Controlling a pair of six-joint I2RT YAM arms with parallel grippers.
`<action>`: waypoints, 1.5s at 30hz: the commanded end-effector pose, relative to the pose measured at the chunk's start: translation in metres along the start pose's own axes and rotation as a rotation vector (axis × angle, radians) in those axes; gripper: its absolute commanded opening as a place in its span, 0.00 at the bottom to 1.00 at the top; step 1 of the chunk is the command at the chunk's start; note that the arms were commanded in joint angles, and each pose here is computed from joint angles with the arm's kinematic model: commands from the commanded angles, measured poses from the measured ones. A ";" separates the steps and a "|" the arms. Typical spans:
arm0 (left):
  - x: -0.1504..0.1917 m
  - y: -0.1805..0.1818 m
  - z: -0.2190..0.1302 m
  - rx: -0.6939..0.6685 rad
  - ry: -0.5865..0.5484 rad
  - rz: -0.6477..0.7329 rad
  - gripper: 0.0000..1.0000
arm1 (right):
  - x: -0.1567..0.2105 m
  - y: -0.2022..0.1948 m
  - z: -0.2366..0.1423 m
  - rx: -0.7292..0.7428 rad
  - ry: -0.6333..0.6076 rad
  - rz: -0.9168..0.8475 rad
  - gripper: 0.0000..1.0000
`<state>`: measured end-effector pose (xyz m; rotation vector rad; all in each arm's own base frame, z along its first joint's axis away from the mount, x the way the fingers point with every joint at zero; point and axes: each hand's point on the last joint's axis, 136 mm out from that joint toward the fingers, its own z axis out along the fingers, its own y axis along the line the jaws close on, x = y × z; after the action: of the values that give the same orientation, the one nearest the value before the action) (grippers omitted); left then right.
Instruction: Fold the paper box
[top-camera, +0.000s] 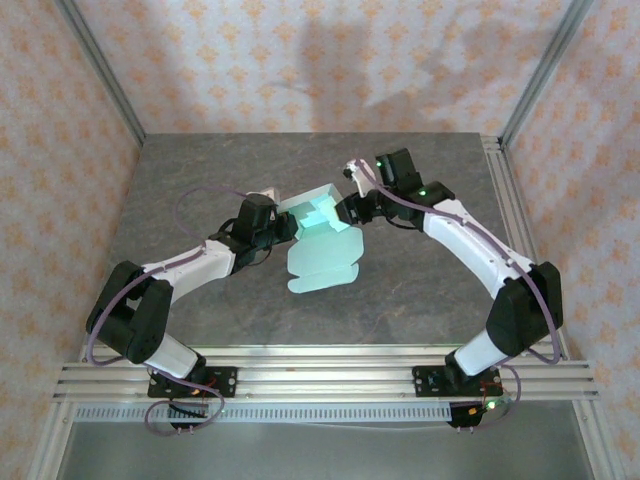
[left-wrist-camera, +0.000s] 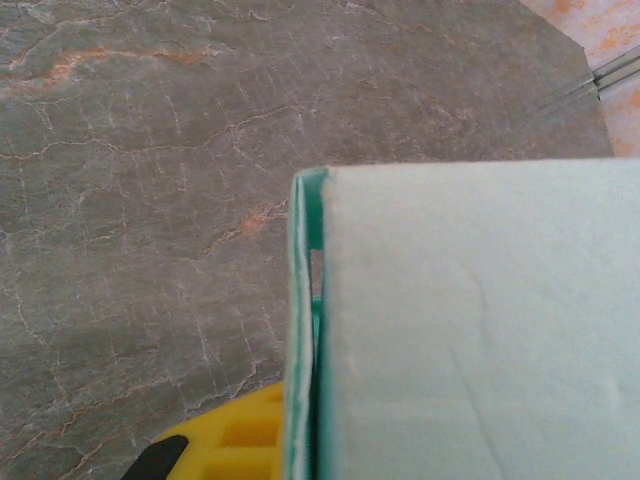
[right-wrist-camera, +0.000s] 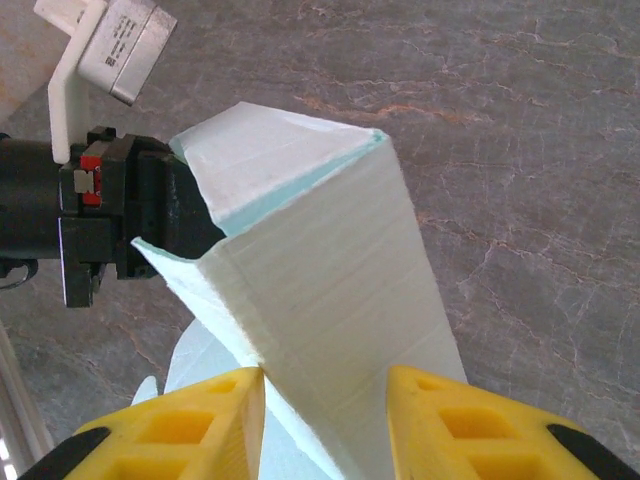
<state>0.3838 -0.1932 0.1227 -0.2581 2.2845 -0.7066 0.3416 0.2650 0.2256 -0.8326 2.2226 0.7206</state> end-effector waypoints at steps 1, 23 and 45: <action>-0.016 -0.018 -0.009 0.052 -0.025 0.001 0.00 | -0.004 -0.004 0.007 0.060 0.004 -0.063 0.36; -0.014 -0.017 -0.010 0.047 -0.023 0.012 0.00 | -0.004 -0.011 0.048 0.318 0.064 -0.227 0.25; -0.012 -0.015 -0.011 0.050 -0.021 0.010 0.00 | -0.006 -0.029 0.079 0.643 0.037 -0.242 0.16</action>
<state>0.3767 -0.1722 0.1036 -0.3223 2.3653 -0.6016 0.3928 0.2894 0.1758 -0.7749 2.1452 -0.1179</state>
